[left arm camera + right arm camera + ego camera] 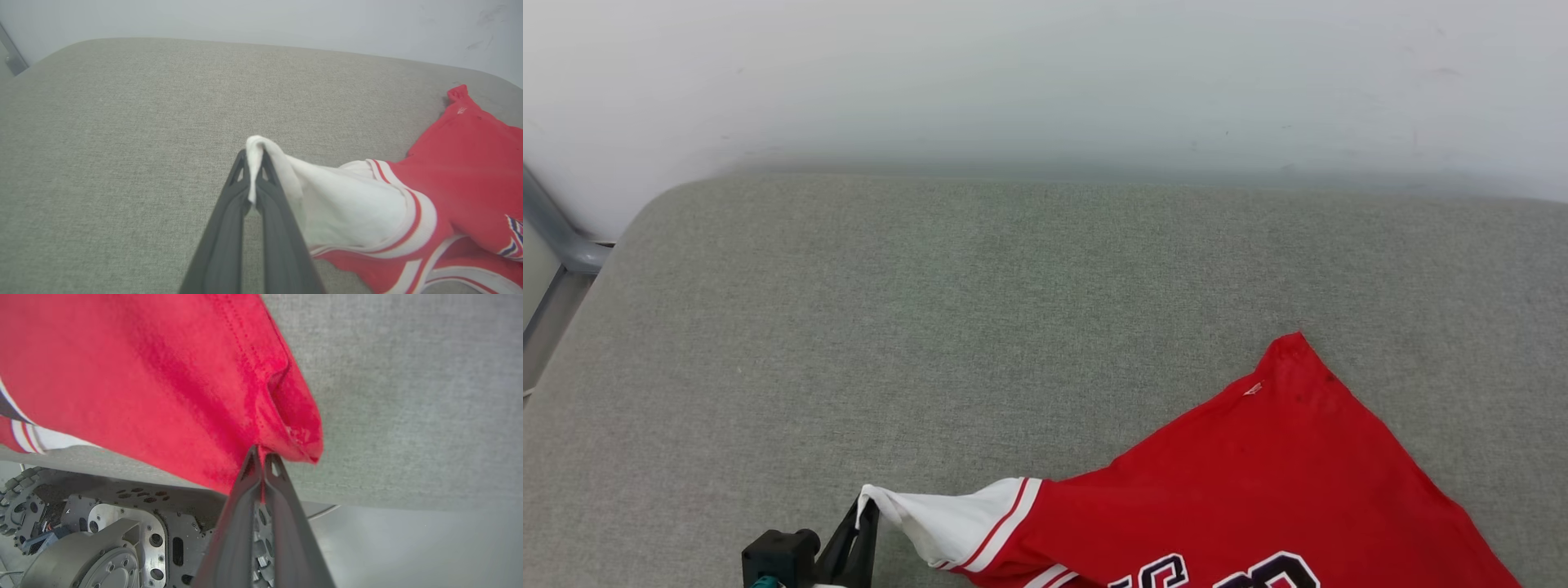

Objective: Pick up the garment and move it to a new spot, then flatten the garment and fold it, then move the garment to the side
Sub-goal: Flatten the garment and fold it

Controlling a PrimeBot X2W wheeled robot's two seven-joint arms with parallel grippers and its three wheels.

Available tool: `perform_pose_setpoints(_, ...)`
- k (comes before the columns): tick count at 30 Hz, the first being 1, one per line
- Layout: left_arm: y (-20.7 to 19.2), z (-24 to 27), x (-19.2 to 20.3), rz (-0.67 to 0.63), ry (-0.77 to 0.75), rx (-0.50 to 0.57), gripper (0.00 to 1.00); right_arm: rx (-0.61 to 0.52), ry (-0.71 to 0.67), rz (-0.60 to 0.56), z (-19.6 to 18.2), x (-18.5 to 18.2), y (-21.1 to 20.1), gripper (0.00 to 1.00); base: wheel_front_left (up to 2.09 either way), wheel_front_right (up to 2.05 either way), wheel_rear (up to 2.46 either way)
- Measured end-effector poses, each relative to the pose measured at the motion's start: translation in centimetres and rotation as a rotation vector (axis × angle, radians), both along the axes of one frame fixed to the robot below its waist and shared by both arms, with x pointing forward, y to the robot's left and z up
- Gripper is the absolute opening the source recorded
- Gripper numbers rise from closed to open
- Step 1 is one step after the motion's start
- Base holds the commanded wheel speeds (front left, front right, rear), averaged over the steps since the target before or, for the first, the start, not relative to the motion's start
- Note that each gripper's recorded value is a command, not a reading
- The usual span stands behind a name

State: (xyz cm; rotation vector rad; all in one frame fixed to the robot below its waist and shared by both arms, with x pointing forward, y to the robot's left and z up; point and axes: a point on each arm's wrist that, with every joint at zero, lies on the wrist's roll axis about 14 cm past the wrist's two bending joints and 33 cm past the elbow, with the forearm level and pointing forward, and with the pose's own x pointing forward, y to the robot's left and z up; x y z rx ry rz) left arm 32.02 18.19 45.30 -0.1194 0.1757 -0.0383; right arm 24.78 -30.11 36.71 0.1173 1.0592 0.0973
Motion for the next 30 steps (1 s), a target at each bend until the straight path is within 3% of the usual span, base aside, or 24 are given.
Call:
perform_pose_setpoints(2, 0.0, 0.0, 0.0, -0.002, 0.001, 0.001, 0.00, 0.006, -0.035, -0.003, 0.4, 0.6, 0.4, 0.80, 0.00, 0.00, 0.00)
perform_pose_setpoints(3, 0.0, 0.0, 0.0, -0.003, 0.002, 0.003, 0.00, -0.006, -0.064, 0.000, 0.9, 1.2, 0.3, 1.00, 0.00, 0.00, 0.00)
perform_pose_setpoints(10, -0.1, 0.4, -0.1, -0.005, -0.005, 0.008, 0.00, -0.062, -0.305, 0.048, 6.5, 7.0, 0.4, 1.00, 0.00, 0.00, 0.00)
perform_pose_setpoints(17, -0.3, 0.9, 0.3, -0.005, -0.015, 0.008, 0.00, -0.104, -0.529, 0.188, 13.5, 13.5, 3.6, 1.00, 0.00, 0.00, 0.00)
perform_pose_setpoints(23, -0.4, 1.2, 1.1, -0.005, -0.026, 0.016, 0.00, -0.112, -0.524, 0.360, 15.0, 17.0, 8.5, 1.00, 0.00, 0.00, 0.00)
perform_pose_setpoints(30, -1.0, 1.5, 2.4, -0.012, -0.038, 0.011, 0.00, -0.167, -0.361, 0.508, 12.6, 20.2, 11.9, 1.00, 0.00, 0.00, 0.00)
